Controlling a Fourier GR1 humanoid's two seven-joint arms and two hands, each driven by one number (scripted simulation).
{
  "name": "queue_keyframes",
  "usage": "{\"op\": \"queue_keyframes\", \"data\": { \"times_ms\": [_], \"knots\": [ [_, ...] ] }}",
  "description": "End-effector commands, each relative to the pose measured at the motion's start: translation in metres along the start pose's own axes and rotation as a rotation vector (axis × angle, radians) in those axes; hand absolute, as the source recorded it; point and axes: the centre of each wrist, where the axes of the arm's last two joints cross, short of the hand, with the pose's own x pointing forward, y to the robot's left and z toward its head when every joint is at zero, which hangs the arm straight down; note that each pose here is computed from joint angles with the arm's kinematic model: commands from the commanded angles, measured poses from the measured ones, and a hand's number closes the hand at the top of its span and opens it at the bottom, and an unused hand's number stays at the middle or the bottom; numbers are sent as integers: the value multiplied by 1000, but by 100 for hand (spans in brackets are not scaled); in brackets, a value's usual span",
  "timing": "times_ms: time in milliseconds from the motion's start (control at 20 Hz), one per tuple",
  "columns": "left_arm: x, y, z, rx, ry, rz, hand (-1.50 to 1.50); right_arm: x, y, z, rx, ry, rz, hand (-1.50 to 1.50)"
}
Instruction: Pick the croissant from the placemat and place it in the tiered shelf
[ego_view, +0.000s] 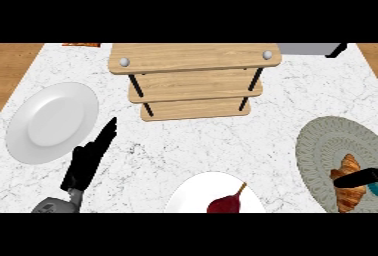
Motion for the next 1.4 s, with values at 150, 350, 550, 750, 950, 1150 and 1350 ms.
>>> {"op": "queue_keyframes", "data": {
  "times_ms": [150,350,550,750,950,1150,1350],
  "knots": [
    [-7,11,5,26,3,-9,0,17,7,6,16,207,34,-150],
    [-12,-1,4,22,27,24,0,11,23,1,20,237,80,-150],
    [-3,-16,3,-3,16,-12,0,22,25,-3,15,249,84,-150],
    [4,-5,5,16,7,19,0,20,45,-3,38,251,89,-150],
    [-18,4,13,23,11,0,0,19,30,-16,30,253,76,-150],
    [-17,21,13,20,18,9,0,15,44,-17,52,212,74,150],
    [1,10,4,30,7,16,0,24,56,-10,46,133,95,150]
  ]
}}
